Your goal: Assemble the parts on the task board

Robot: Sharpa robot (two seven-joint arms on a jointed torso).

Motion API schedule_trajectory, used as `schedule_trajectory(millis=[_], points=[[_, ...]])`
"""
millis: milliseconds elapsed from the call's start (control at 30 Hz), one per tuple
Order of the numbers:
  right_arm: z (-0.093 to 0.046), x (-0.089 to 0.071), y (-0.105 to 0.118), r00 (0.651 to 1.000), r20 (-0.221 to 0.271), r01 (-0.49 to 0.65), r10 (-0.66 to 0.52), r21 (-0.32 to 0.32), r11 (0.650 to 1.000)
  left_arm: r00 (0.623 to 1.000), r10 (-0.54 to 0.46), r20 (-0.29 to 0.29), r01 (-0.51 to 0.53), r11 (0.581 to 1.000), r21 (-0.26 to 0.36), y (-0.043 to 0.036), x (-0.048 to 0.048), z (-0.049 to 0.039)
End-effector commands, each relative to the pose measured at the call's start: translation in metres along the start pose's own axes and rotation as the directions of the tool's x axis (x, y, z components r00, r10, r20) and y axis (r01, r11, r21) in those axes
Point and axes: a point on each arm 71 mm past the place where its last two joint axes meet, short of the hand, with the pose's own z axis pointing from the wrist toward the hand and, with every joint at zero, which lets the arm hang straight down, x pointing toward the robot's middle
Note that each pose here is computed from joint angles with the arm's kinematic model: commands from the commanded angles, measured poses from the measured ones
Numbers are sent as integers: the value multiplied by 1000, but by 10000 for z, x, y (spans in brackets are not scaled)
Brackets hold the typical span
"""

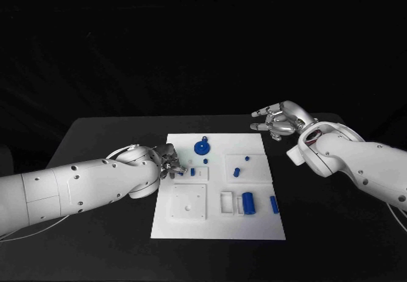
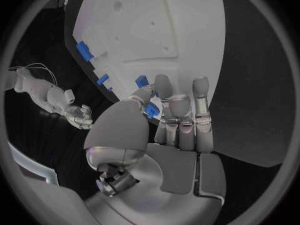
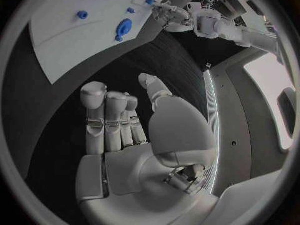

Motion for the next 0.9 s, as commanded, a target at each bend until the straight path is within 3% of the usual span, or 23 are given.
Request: schedule_trajectory(millis=[33, 900], points=[[-1, 13, 12, 1000, -13, 6, -6, -13, 1000, 1000, 4, 10, -5, 1000, 24, -27, 0, 3], [-5, 8, 1, 1000, -13, 7, -7, -12, 1000, 998, 52, -33, -51, 999, 12, 0, 76, 21]])
